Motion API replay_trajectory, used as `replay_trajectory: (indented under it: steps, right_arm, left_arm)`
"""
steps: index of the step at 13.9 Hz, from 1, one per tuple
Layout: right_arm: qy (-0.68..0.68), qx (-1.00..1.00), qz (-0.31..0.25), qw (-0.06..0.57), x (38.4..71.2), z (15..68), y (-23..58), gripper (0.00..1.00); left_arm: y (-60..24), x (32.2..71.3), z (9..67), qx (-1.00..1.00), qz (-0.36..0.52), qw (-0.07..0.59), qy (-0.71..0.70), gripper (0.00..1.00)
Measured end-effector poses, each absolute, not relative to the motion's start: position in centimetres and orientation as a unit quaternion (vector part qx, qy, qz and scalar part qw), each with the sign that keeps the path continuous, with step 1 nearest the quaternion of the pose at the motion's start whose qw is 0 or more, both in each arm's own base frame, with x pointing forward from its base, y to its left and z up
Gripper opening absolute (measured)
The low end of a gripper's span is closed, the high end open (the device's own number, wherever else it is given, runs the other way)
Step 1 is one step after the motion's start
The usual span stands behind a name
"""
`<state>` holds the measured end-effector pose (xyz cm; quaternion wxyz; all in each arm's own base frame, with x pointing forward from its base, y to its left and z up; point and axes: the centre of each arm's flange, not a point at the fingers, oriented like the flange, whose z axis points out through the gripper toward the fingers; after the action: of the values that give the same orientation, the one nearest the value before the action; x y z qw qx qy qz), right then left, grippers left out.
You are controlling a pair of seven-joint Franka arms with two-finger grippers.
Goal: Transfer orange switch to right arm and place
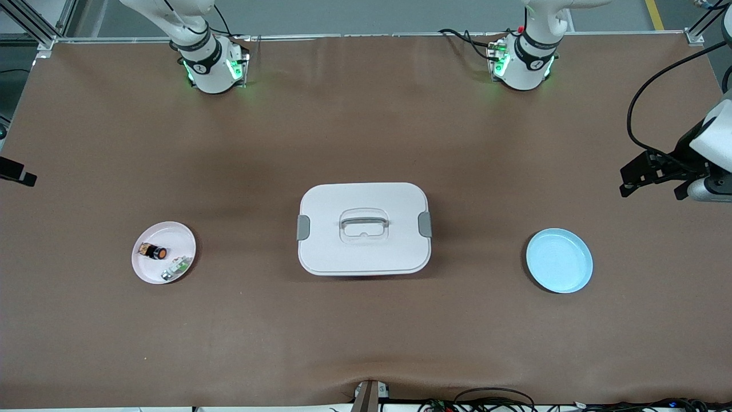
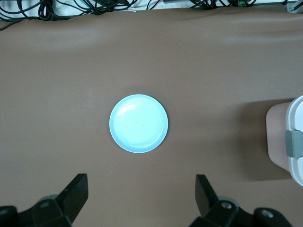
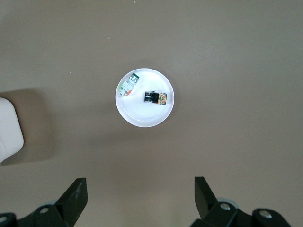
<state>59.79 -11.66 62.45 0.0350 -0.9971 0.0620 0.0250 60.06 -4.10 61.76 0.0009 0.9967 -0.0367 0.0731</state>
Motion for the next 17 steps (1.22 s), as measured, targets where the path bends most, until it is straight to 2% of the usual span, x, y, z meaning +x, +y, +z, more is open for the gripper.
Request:
replay_trajectory:
  steps: [4, 9, 17]
  right_arm:
    - [0.050, -0.997, 0.044, 0.040, 58.8, 63.6, -10.2, 1.00]
    - [0.009, -0.999, 0.030, 0.023, 57.5, 66.5, -5.1, 1.00]
    - [0.003, -0.999, 0.030, 0.023, 57.5, 66.6, -4.3, 1.00]
  left_arm:
    - [-4.1, 60.0, 61.8, 0.997, 0.071, 0.001, -0.034, 1.00]
    - [-4.1, 60.0, 61.8, 0.997, 0.071, 0.001, -0.033, 1.00]
    - [-4.1, 60.0, 61.8, 0.997, 0.070, 0.001, -0.033, 1.00]
